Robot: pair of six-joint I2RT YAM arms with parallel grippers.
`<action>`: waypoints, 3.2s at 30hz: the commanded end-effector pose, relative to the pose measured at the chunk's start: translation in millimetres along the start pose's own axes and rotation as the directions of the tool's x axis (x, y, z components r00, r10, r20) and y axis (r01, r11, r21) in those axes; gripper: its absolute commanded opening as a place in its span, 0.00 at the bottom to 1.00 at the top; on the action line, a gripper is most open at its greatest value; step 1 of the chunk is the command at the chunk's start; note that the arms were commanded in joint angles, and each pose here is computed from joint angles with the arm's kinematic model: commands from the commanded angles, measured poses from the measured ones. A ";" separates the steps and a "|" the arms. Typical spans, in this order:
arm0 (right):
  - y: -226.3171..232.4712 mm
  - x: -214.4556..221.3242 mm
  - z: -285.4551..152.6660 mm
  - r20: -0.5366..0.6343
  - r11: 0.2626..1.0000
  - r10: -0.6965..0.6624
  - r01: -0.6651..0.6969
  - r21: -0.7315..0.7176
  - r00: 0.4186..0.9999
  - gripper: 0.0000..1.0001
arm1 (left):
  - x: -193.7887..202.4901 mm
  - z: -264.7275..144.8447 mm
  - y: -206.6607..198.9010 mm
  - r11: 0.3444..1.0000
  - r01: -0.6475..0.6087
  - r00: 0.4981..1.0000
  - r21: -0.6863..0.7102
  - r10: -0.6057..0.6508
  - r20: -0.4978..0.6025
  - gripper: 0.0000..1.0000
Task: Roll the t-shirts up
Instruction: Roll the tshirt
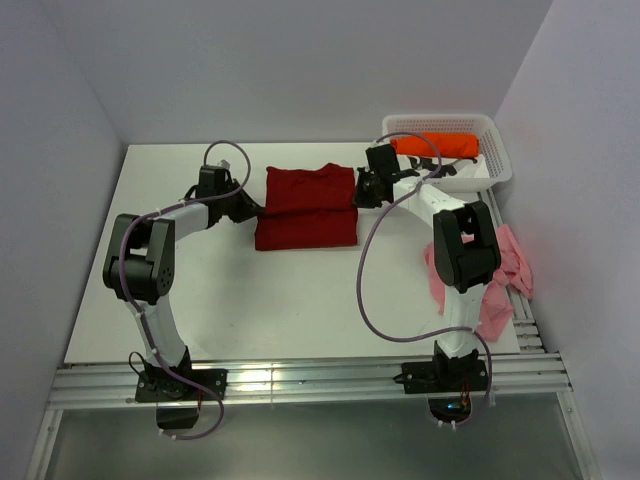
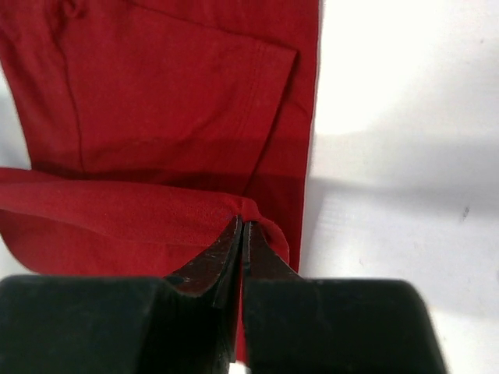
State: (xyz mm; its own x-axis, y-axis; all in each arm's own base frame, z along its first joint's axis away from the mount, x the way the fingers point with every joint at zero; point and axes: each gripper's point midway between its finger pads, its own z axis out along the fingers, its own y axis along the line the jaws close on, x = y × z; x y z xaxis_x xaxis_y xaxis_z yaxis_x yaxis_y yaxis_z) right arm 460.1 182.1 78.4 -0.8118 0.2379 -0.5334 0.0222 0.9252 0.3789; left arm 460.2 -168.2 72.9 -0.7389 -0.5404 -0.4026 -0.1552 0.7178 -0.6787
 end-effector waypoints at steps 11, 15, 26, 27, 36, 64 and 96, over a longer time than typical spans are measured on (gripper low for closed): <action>19.1 -53.2 -55.8 0.217 0.999 0.004 0.006 -0.045 0.976 0.40 | -52.5 -39.9 -30.5 0.997 -0.081 0.976 0.002 0.079 0.204 0.80; 40.7 -35.5 -68.8 0.207 0.979 0.028 0.015 -0.201 0.978 0.29 | -47.8 -61.2 -49.0 0.992 -0.110 0.968 0.068 0.092 0.232 0.79; 86.3 19.3 -20.4 0.035 0.854 0.147 -0.109 -0.509 0.989 0.09 | 22.0 -21.7 -80.9 0.968 -0.098 0.995 0.231 0.087 0.055 0.73; 82.1 26.5 -13.5 0.018 0.855 0.156 -0.126 -0.503 0.988 0.08 | 24.9 -18.7 -81.5 0.963 -0.097 0.995 0.250 0.088 0.046 0.73; 18.9 57.0 21.9 0.041 0.929 0.261 -0.239 -0.283 0.965 0.04 | 53.3 18.5 -14.6 0.992 -0.046 0.999 0.113 0.048 -0.011 0.70; -1.2 79.0 -69.5 0.462 0.998 0.000 0.032 -0.062 0.887 0.53 | 44.8 -85.2 -3.5 0.969 -0.245 0.918 0.033 0.221 0.328 0.89; 7.2 94.9 -17.6 0.443 0.984 -0.150 0.177 -0.018 0.884 0.00 | 72.7 -36.2 28.6 0.942 -0.329 0.910 0.072 0.296 0.290 0.89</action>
State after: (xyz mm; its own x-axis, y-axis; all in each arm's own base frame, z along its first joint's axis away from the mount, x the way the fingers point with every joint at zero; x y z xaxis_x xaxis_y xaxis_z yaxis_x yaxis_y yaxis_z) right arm 357.3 198.5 25.4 -0.5165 0.1810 -0.8369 -0.1269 0.9504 0.2839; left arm 371.4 -164.7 44.8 -0.5252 -0.4312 -0.7337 0.1059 0.8223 -0.5590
